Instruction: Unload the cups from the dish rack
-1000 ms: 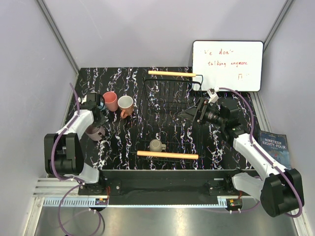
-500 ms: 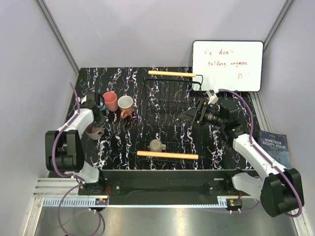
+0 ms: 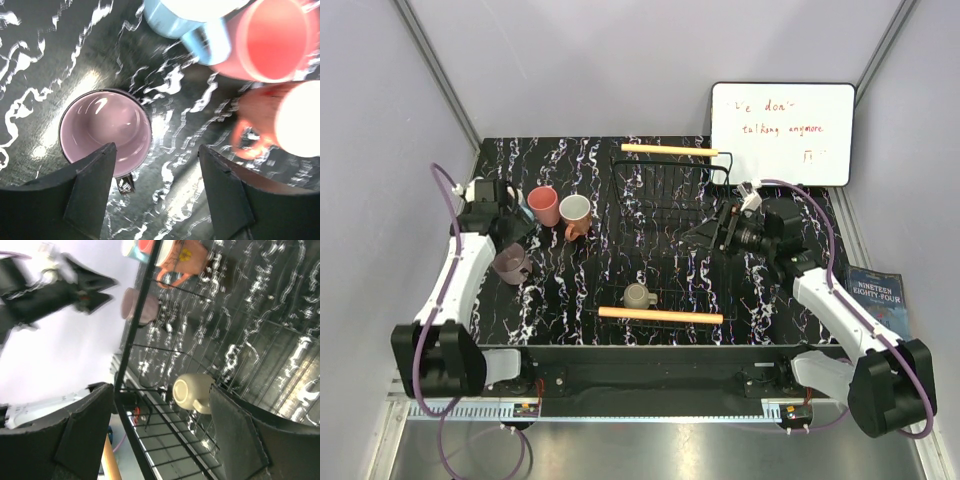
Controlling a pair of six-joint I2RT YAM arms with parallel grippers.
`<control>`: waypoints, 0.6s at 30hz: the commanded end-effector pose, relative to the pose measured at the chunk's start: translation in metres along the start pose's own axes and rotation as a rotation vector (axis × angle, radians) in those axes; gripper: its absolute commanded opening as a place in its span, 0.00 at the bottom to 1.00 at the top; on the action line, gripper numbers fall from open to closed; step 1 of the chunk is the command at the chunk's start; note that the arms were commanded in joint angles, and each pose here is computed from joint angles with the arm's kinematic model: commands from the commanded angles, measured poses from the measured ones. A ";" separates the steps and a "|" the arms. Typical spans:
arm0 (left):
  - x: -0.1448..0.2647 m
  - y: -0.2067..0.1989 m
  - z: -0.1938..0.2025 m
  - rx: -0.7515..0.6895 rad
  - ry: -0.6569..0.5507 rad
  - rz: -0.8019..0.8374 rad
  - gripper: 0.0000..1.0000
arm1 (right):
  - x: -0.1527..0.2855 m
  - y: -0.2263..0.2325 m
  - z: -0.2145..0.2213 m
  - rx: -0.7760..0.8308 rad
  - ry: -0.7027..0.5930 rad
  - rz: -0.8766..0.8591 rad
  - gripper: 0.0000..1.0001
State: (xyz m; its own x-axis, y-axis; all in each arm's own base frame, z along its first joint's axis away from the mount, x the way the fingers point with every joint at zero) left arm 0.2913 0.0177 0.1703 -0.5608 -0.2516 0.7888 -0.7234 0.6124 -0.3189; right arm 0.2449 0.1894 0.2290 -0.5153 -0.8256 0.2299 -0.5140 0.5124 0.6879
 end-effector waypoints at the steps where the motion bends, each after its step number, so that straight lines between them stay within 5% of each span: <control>1: 0.051 -0.028 -0.018 0.019 -0.081 0.138 0.73 | -0.004 0.007 -0.023 0.062 0.055 0.088 0.84; 9: 0.116 -0.072 -0.003 -0.053 -0.139 0.324 0.76 | -0.038 0.013 0.009 0.234 0.374 0.395 0.83; 15: 0.132 -0.082 0.020 -0.101 -0.143 0.392 0.76 | -0.043 0.002 0.026 0.494 0.680 0.735 0.81; 18: 0.133 -0.084 0.030 -0.115 -0.131 0.417 0.76 | -0.045 0.007 0.022 0.544 0.715 0.755 0.81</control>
State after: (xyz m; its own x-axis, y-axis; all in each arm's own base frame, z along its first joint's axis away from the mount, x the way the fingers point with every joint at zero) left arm 0.2682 -0.0858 0.2763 -0.8098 -0.0452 0.5849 -0.4016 0.7694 -0.4967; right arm 0.2617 0.2724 0.2101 -0.3957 -0.3981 0.8276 -0.5453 0.8269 0.1370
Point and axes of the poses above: each gripper's point midway between its finger pads, its own x axis back along the fingers, its own y axis along the line the jaws close on, z = x × y, the point moved 4 cm from there along x, back along the fingers, and after that the axes turned 14 degrees about x, right-handed, at the moved point
